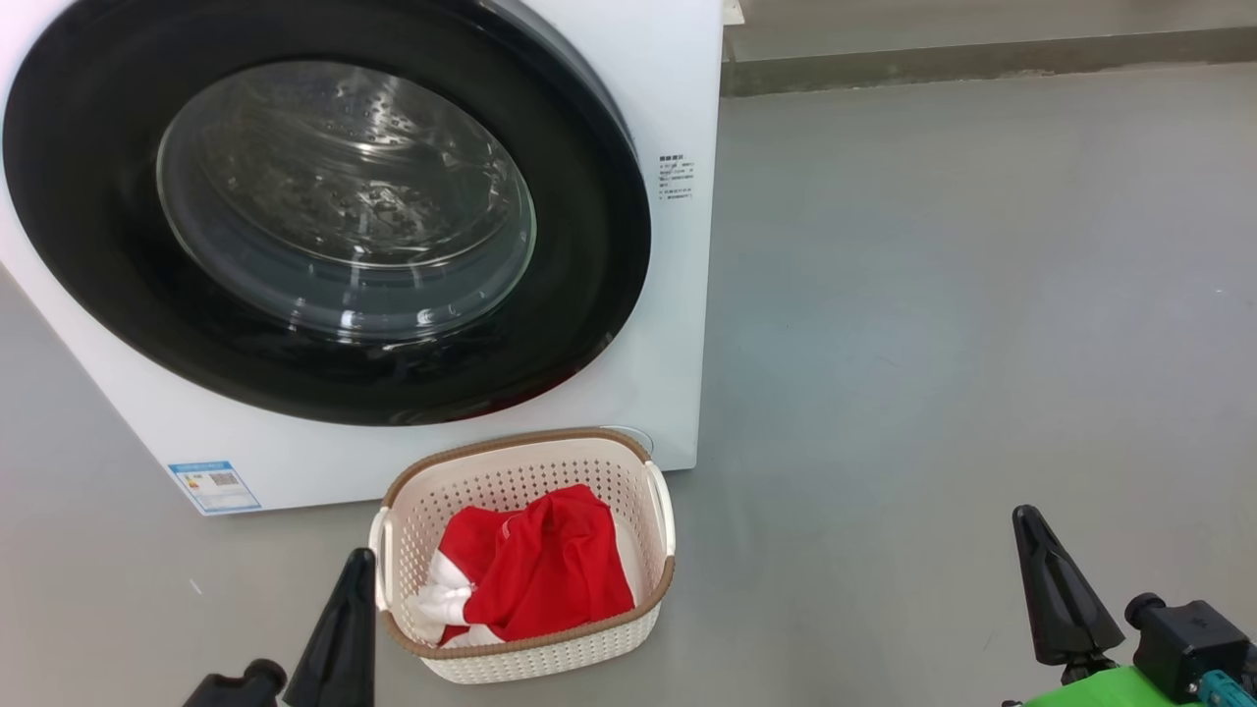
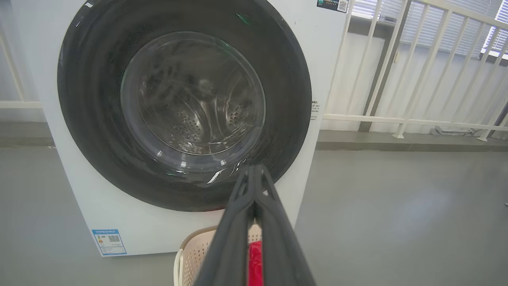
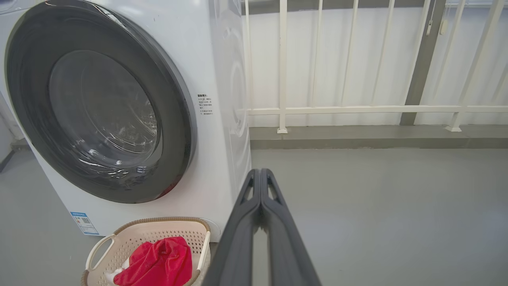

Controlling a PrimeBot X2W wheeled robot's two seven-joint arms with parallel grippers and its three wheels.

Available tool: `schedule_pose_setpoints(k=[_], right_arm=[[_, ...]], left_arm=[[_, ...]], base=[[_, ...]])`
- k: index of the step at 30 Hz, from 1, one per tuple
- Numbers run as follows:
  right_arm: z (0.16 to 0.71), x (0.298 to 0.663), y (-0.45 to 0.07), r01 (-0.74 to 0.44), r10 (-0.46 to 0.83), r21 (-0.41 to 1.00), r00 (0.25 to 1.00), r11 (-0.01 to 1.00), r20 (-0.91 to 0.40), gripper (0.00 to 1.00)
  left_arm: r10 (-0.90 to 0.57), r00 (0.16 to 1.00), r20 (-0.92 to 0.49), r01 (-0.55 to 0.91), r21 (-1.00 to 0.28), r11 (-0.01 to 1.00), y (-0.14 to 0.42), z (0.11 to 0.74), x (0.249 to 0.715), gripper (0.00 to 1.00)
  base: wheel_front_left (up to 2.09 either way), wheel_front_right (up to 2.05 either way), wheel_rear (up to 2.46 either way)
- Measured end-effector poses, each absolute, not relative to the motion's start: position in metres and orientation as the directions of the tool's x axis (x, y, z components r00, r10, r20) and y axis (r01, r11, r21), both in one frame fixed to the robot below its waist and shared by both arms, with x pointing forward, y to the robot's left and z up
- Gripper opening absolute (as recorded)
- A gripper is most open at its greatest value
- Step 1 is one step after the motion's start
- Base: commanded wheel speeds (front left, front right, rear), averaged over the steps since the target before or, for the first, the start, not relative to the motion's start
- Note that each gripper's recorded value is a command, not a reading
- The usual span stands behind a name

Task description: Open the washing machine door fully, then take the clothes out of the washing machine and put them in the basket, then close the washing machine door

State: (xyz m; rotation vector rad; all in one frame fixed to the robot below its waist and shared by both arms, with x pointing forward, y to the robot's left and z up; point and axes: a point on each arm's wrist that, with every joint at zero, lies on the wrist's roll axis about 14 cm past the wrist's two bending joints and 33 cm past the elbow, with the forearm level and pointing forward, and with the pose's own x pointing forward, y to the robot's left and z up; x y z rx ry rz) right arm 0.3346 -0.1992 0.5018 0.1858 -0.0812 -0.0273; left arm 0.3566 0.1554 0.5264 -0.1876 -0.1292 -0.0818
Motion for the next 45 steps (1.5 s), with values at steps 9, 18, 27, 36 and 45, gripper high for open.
schedule_pose_setpoints(k=[9, 18, 27, 36, 45], right_arm=[[0.497, 0.335, -0.202, 0.036, -0.052, 0.276, 0.997, 0.961, 0.052, 0.00], [0.491, 0.336, -0.204, 0.054, -0.067, 0.369, 0.997, 0.928, 0.023, 0.00], [0.487, 0.338, -0.206, 0.073, -0.082, 0.464, 0.997, 0.883, 0.000, 0.00], [0.486, 0.342, -0.207, 0.083, -0.089, 0.551, 0.996, 0.830, -0.015, 0.00], [0.481, 0.342, -0.210, 0.102, -0.099, 0.630, 0.994, 0.770, -0.040, 0.00]], left_arm=[[-0.049, 0.994, 0.100, 0.074, -0.266, 0.961, 0.159, 0.519, 0.357, 0.00], [-0.028, 0.997, 0.065, 0.050, -0.364, 0.930, 0.164, 0.512, 0.358, 0.00], [-0.014, 0.999, 0.032, 0.028, -0.458, 0.889, 0.168, 0.505, 0.358, 0.00], [-0.001, 1.000, 0.001, 0.001, -0.542, 0.841, 0.172, 0.500, 0.360, 0.00], [0.005, 1.000, -0.013, -0.011, -0.626, 0.780, 0.175, 0.499, 0.363, 0.00]], base=[[0.00, 0.00, 0.00], [0.00, 0.00, 0.00], [0.00, 0.00, 0.00], [0.00, 0.00, 0.00], [0.00, 0.00, 0.00]])
